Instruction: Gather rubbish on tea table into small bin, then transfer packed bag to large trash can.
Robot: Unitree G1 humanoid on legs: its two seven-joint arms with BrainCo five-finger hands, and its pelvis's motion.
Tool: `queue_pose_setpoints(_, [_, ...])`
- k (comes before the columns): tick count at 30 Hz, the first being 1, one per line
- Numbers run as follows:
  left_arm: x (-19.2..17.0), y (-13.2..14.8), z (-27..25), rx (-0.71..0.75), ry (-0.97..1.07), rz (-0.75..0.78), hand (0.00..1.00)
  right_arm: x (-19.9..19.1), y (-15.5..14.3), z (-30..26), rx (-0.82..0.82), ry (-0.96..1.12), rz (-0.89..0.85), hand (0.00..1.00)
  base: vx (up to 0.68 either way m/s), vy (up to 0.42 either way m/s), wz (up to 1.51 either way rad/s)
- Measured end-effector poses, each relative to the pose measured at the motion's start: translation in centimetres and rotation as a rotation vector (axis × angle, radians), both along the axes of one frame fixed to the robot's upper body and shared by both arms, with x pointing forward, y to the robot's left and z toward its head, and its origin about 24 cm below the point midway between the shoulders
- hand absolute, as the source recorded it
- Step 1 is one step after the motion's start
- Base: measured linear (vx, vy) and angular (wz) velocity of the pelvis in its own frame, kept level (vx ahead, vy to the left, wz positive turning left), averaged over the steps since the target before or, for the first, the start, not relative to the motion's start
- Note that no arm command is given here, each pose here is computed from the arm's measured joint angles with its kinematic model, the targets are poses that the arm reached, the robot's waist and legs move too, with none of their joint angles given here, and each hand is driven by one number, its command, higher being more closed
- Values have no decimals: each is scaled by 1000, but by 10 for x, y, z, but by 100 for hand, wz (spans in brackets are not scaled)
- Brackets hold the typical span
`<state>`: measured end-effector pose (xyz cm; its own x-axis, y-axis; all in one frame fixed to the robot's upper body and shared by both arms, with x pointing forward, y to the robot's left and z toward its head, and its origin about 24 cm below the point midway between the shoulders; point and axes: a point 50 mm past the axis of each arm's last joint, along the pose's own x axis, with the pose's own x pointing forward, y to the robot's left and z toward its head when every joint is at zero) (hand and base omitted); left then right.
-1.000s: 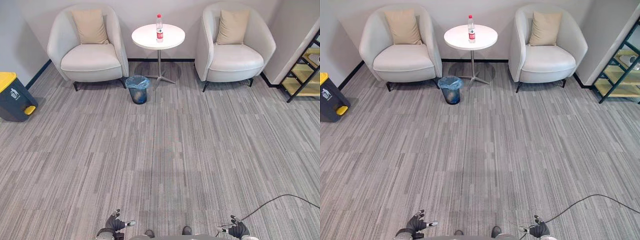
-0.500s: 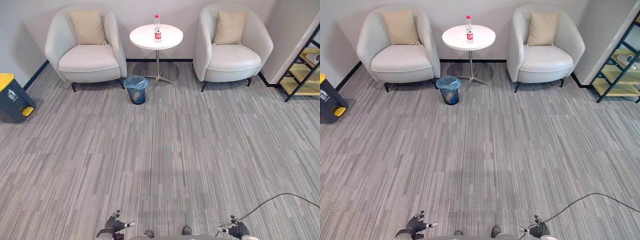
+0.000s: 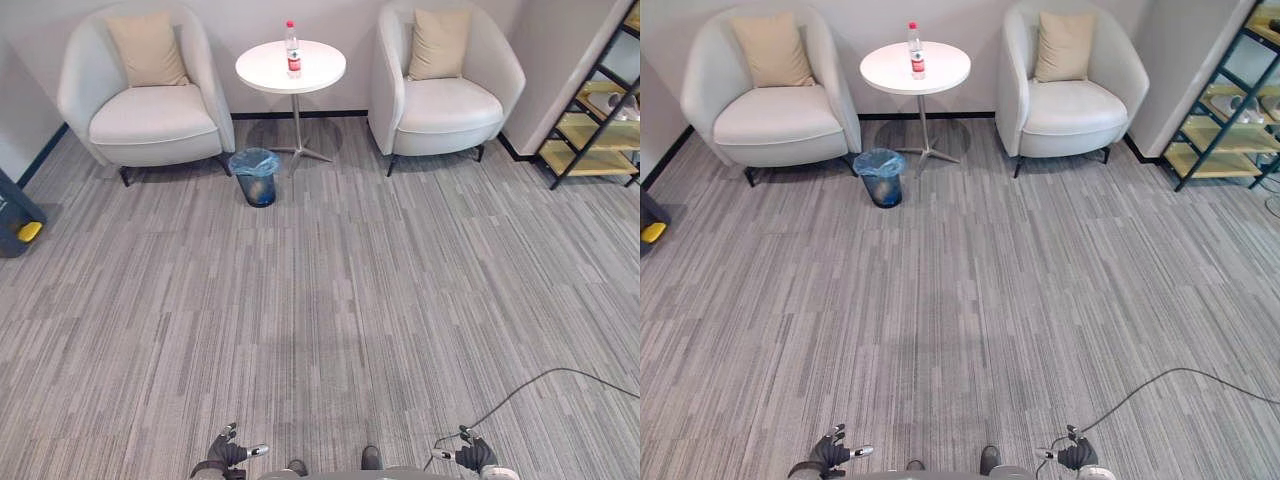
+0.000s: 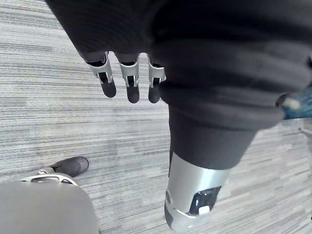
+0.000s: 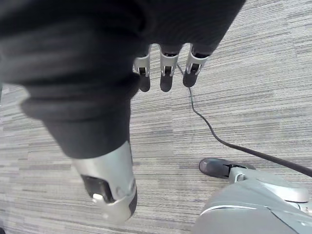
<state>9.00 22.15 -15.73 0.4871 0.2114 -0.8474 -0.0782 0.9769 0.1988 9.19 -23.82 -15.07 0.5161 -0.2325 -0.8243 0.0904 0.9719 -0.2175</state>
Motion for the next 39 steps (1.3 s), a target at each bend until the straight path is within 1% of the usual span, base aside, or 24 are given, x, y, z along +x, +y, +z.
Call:
queue_pose_setpoints(7, [14,-1,3,-2,-37,-7,0,17,-8,6,-19,-43,-6,0,68,21,-30])
queue_pose_setpoints(12, [24,-1,7,-5,-69,-11,0,21,-6,7,-13,-55,-3,0,179,111,-5])
queue_pose_setpoints(16, [27,5,9,16,-76,-24,0,18,-3,6,1,-52,-18,0,219,58,33])
queue_pose_setpoints(20, [34,9,12,29,-89,-31,0,33,-9,11,-17,-87,0,0,310,-78,29])
queue_pose_setpoints(22, [35,9,12,29,-90,-50,0,25,-10,10,-21,-70,0,0,448,-168,37])
queue_pose_setpoints(23, [36,-2,10,3,-92,-45,0,24,-17,11,-39,-66,-3,0,562,-228,26])
queue_pose_setpoints(26, [43,-8,11,-15,-112,-40,0,29,-12,12,-22,-89,-10,0,455,-213,13])
queue_pose_setpoints(30, [37,-19,9,-59,-131,26,0,23,-3,12,10,-118,-43,0,424,-167,13])
queue_pose_setpoints(34, [45,-23,14,-71,-177,36,0,33,3,16,25,-165,-48,0,305,-25,-19])
queue_pose_setpoints(39, [53,-24,17,-73,-205,38,0,34,10,14,52,-168,-69,0,323,170,-9])
